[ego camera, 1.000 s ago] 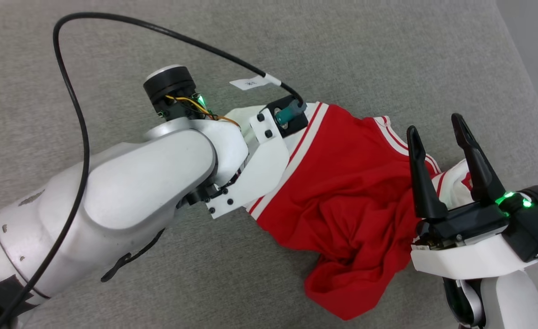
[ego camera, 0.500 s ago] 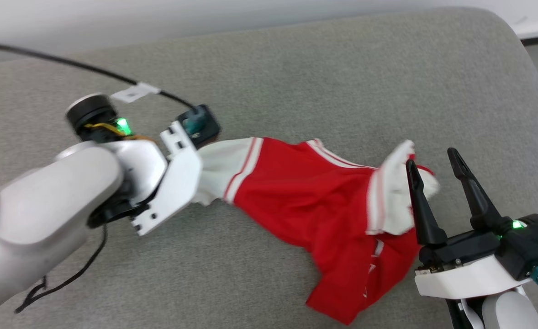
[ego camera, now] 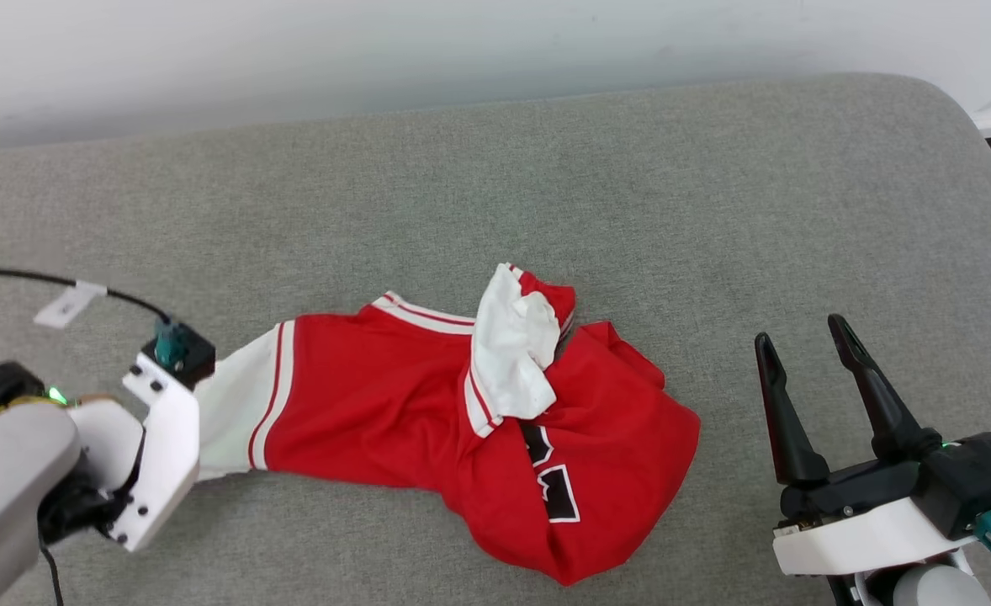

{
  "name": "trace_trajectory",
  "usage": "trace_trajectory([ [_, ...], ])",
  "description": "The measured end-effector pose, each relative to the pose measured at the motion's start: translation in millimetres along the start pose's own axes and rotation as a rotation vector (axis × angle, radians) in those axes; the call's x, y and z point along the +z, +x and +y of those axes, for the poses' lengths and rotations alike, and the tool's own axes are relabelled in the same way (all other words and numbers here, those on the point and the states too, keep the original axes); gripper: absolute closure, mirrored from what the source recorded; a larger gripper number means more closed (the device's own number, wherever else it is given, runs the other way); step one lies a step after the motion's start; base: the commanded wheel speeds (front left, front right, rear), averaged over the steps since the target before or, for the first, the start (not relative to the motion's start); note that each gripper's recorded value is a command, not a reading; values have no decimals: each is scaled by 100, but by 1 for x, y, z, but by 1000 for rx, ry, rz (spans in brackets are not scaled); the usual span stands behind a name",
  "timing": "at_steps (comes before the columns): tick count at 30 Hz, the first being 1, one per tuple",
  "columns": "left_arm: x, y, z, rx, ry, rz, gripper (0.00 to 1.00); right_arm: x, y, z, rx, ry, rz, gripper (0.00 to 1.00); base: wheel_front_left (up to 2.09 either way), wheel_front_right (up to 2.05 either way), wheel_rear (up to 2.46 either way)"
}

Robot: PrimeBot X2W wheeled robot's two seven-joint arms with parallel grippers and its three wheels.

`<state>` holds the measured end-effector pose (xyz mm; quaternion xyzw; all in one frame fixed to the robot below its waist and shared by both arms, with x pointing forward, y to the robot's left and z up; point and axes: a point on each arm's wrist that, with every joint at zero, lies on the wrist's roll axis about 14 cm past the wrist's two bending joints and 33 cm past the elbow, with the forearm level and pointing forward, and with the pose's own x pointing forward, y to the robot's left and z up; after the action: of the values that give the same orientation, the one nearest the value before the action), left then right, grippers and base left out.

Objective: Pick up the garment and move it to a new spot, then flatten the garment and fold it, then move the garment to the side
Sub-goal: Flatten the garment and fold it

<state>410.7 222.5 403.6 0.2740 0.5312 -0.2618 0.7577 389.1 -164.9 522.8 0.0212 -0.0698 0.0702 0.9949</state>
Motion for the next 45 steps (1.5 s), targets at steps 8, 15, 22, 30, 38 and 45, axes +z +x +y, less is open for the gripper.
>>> trace_trajectory([
  [8,-13,11,-10,2,-83,-50,0,-1,-6,-1,10,-15,11,0,0,0,0],
  [15,54,-30,11,169,-85,-494,0,13,-5,3,47,-56,-29,0,0,0,0],
  [22,89,-95,30,408,-168,-938,0,57,17,7,115,-152,-161,0,0,0,0],
  [30,68,-123,38,606,-372,-1103,0,114,54,23,233,-272,-328,0,0,0,0],
  [38,48,-148,35,780,-477,-1193,0,93,95,65,434,-362,-122,0,0,0,0],
  [45,22,-142,21,853,-573,-1188,0,31,102,96,621,-435,283,0,0,0,0],
])
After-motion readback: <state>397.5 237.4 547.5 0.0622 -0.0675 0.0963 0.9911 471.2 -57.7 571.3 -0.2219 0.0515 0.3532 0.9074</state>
